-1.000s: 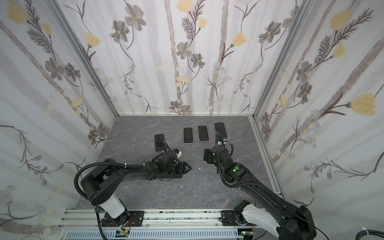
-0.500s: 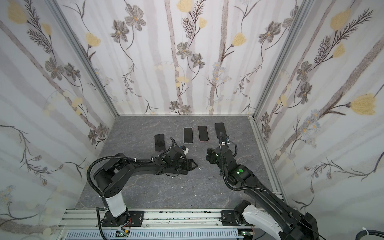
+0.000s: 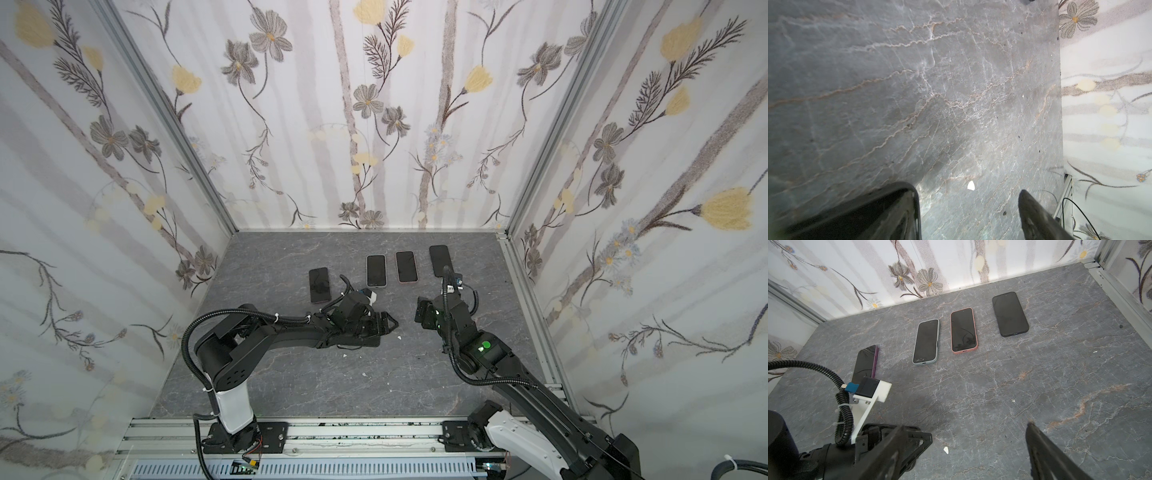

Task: Put the phone into the phone case

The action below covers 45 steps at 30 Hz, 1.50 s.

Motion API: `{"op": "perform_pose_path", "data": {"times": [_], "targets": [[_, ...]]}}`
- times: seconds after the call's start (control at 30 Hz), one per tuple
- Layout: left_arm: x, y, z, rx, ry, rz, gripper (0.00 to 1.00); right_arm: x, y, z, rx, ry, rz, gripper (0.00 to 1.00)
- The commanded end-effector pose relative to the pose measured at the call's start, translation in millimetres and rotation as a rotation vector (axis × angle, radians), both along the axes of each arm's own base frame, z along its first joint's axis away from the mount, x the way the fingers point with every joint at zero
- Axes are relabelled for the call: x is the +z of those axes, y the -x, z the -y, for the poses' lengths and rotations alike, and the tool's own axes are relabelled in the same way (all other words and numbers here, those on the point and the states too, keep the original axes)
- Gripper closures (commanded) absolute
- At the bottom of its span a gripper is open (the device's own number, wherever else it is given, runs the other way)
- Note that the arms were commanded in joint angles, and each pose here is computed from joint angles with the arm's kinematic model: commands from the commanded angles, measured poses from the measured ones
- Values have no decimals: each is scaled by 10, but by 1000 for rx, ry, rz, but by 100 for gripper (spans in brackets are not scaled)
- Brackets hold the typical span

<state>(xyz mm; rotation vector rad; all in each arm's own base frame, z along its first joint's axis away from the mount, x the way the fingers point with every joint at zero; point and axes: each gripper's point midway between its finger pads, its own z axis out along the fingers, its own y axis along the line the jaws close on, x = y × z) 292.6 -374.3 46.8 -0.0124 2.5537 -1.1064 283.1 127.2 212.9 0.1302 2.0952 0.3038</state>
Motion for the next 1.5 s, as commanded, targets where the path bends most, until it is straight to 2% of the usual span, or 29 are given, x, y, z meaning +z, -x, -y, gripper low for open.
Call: {"op": "perform_pose_path", "data": {"times": [0.0,0.63,0.93,1.07,1.23,1.37,1.47], "targets": [[38,-118,5,60,8,14,18,29,0,42,-17,13,9,12],[199,-249,-2,119,23,52,17,9,2,61,-23,24,1,12],[693,-284,-92,104,29,137,16,96,10,56,-22,3,17,12],[993,-572,-430,139,-92,253,12,91,-11,21,-12,0,18,13],[1221,-1125,-1151,250,-287,352,10,16,-49,-51,9,0,1,13],[1095,-1499,-1711,321,-488,323,7,-43,-85,-123,35,7,-11,13],[1011,-1719,-2014,374,-566,270,4,-58,-103,-147,45,16,-17,13]]}}
